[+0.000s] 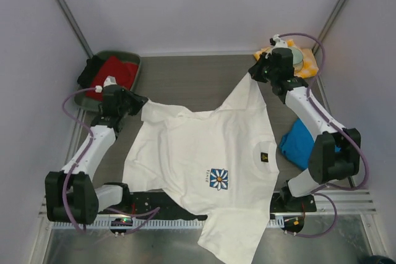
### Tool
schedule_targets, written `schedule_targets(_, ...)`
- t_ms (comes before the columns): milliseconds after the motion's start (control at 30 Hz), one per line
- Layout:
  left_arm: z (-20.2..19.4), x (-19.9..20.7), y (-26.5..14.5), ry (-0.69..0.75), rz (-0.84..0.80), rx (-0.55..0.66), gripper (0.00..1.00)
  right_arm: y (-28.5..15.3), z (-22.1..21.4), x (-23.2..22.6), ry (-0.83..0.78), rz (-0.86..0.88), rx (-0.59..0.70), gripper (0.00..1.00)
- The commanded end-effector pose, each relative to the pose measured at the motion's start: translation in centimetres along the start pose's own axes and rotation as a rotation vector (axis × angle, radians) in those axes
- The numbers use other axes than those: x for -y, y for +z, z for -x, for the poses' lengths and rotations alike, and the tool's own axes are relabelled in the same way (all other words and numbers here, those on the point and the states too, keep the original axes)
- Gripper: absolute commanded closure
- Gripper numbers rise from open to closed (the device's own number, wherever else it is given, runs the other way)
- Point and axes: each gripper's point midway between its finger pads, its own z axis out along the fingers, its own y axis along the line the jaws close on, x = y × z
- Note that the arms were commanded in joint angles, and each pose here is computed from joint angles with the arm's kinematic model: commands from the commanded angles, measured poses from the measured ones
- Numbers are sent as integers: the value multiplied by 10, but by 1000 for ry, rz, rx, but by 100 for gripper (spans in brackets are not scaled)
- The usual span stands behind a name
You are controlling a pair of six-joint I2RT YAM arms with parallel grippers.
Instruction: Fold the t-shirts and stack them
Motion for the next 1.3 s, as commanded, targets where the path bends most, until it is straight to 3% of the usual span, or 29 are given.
schedule_targets(0,26,10,45,-24,-43,107,100,40,54,0,-10,4,179,99)
schedule_targets(267,40,-11,137,-101,48,64,100,114,57,20,-2,-52,150,99)
schedule_targets(367,63,8,156,-106,24,82,100,131,78,13,-1,-34,189,99)
schedule_targets(467,74,10,174,-105,31,81,100,151,69,25,0,-86,145,99)
schedule_targets(700,103,-3,202,-142,91,91,99,185,98,15,9,-56,195,99)
schedule_targets(767,113,-11,208,-155,124,109,85,198,93,18,27,-64,177,99)
schedule_targets(800,113,-16,208,-162,150,106,53,212,94,20,50,-61,183,95)
schedule_targets(833,116,-22,209,-172,171,113,34,221,89,20,62,-60,174,81)
schedule_targets(867,120,-25,206,-178,190,123,16,226,85,22,75,-63,161,47)
schedule_targets(900,127,-33,202,-178,233,167,0,231,83,16,81,-27,151,35)
schedule_targets(933,131,-34,198,-180,237,185,0,230,85,13,93,-17,154,25)
schedule_targets(967,135,-34,185,-182,230,206,0,227,91,12,97,-13,176,8)
schedule_targets(1000,145,-24,178,-179,184,252,0,229,75,19,105,-30,151,4)
schedule_targets(1033,150,-18,171,-176,155,280,0,214,98,8,99,-3,215,4)
schedule_targets(1067,155,-8,154,-164,124,305,0,211,83,16,102,-24,191,4)
schedule_targets(1133,156,5,141,-154,91,301,0,182,107,10,101,-36,252,3)
schedule_targets(1267,140,22,120,-157,48,230,0,147,84,16,134,-82,187,2)
